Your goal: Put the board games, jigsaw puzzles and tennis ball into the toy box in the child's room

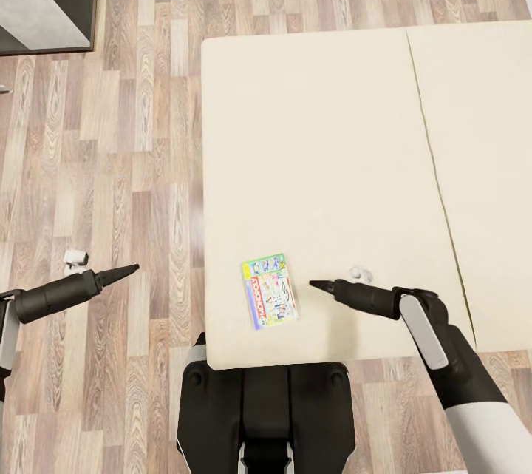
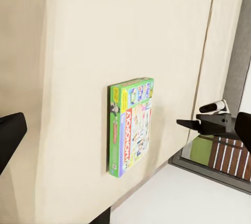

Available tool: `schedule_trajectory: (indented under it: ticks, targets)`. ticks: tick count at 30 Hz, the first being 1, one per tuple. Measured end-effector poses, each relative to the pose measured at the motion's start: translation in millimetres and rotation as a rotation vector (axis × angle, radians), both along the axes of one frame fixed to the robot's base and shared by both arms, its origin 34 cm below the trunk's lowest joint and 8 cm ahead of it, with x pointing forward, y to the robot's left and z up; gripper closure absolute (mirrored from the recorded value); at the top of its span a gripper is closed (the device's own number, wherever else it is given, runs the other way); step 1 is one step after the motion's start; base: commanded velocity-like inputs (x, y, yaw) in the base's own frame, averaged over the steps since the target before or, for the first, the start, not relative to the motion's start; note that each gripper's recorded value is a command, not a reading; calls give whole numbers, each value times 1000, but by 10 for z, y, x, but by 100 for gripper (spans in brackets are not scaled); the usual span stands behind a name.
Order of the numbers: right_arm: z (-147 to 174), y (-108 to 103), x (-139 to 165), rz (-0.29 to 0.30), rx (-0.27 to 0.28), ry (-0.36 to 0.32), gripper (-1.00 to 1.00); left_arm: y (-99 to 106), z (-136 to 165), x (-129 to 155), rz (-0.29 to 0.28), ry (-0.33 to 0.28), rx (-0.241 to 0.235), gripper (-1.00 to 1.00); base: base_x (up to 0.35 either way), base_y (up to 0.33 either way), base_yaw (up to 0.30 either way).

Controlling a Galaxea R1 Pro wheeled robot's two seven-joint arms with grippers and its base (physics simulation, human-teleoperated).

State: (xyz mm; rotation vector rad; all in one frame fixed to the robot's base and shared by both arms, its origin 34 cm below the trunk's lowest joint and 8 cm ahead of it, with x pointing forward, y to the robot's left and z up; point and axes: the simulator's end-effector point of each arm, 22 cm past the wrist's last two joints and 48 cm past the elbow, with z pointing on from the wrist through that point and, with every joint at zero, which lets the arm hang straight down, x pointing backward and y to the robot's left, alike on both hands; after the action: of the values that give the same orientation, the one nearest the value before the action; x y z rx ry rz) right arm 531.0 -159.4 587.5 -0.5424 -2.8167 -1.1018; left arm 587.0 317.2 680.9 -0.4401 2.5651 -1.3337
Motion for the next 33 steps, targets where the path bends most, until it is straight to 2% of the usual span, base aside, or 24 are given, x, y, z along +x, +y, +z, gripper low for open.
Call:
schedule_trajectory:
  ticks: [12, 16, 23, 27, 33]
  targets:
    - [-74, 55, -89, -2, -18, 30, -100, 1, -6, -11, -1, 2, 2, -100, 0, 0, 0]
    - [-85, 247, -77, -1, -6, 41, -100, -2, -8, -12, -1, 2, 2, -100, 0, 0, 0]
    - [-209, 457, -61, 17, -24, 82, -100, -1, -8, -12, -1, 2, 2, -100, 0, 0, 0]
    - [-241, 602, -51, 29, -12, 95, -100, 0, -10, -11, -2, 1, 3, -100, 0, 0, 0]
    - [-321, 660, -112, 38, -13, 125, -100, 0, 2, 8, -17, -37, 11, -100, 0, 0, 0]
